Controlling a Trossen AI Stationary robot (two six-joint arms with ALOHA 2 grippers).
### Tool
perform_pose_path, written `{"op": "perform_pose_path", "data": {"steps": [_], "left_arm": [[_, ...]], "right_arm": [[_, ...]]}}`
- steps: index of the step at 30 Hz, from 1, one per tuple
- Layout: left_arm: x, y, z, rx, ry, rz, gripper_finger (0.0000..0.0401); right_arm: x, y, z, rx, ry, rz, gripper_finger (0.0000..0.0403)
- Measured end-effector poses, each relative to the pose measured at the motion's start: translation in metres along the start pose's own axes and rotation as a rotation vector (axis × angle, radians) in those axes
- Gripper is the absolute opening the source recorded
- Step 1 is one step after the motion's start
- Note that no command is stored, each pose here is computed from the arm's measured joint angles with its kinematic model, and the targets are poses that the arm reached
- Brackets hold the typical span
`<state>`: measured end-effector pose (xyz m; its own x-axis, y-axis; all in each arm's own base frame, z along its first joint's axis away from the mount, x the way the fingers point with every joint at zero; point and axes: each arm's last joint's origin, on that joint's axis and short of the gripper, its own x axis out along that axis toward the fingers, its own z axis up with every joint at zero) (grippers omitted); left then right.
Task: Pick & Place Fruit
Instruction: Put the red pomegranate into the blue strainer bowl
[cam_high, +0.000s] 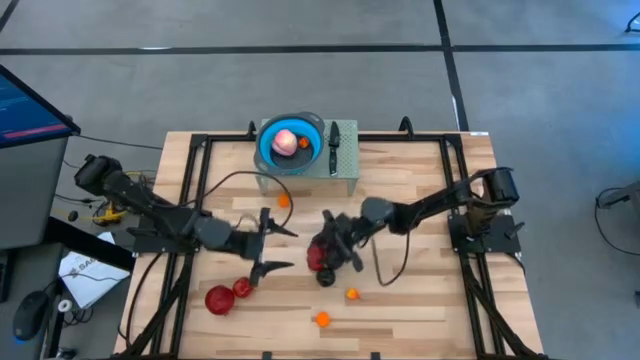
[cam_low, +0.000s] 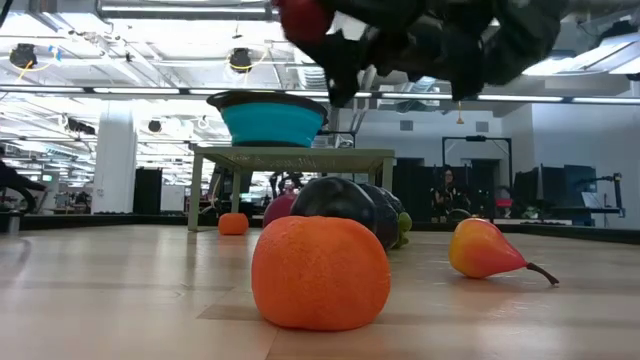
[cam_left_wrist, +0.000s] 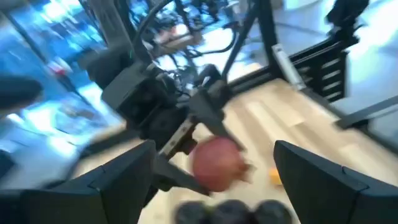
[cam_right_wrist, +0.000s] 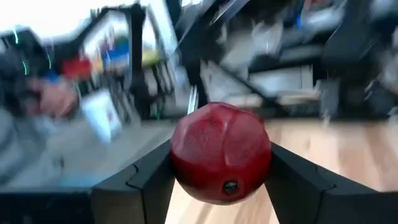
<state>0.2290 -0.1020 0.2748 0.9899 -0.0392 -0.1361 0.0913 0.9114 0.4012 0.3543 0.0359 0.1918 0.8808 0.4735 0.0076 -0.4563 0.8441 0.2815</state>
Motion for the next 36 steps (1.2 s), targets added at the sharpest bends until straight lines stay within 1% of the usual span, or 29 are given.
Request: {"op": "perform_pose_path", "data": {"steps": [3,5,10,14,16,21,30,33,36], "left_arm": [[-0.001,-0.013,0.013,0.127,-0.004,0.101,0.0323],[0.003,-0.018,0.022,0.209,0.020,0.160,0.0328],[0.031,-0.024,0.034,0.401,0.117,0.265,0.0347],[0.053,-0.024,0.034,0.494,0.230,0.368,0.0363],[0.058,-0.024,0.034,0.504,0.265,0.407,0.0366],[0.061,-0.027,0.031,0.526,0.283,0.403,0.0356],[0.065,-0.019,0.025,0.521,0.299,0.413,0.0297],[0.068,-0.015,0.022,0.525,0.312,0.420,0.0281],[0.070,-0.013,0.021,0.522,0.298,0.400,0.0270]], "right_arm": [[-0.015,-0.011,0.007,0.050,-0.119,-0.013,0.0212],[-0.019,-0.019,0.012,0.080,-0.151,-0.028,0.0210],[-0.017,-0.022,0.024,0.070,-0.175,0.023,0.0210],[-0.014,-0.021,0.031,0.055,-0.180,0.063,0.0212],[-0.013,-0.020,0.032,0.052,-0.180,0.074,0.0211],[-0.013,-0.019,0.034,0.055,-0.200,0.088,0.0208],[-0.014,-0.018,0.035,0.049,-0.212,0.092,0.0213],[-0.014,-0.018,0.035,0.050,-0.212,0.092,0.0214],[-0.014,-0.018,0.035,0.064,-0.213,0.092,0.0214]]}}
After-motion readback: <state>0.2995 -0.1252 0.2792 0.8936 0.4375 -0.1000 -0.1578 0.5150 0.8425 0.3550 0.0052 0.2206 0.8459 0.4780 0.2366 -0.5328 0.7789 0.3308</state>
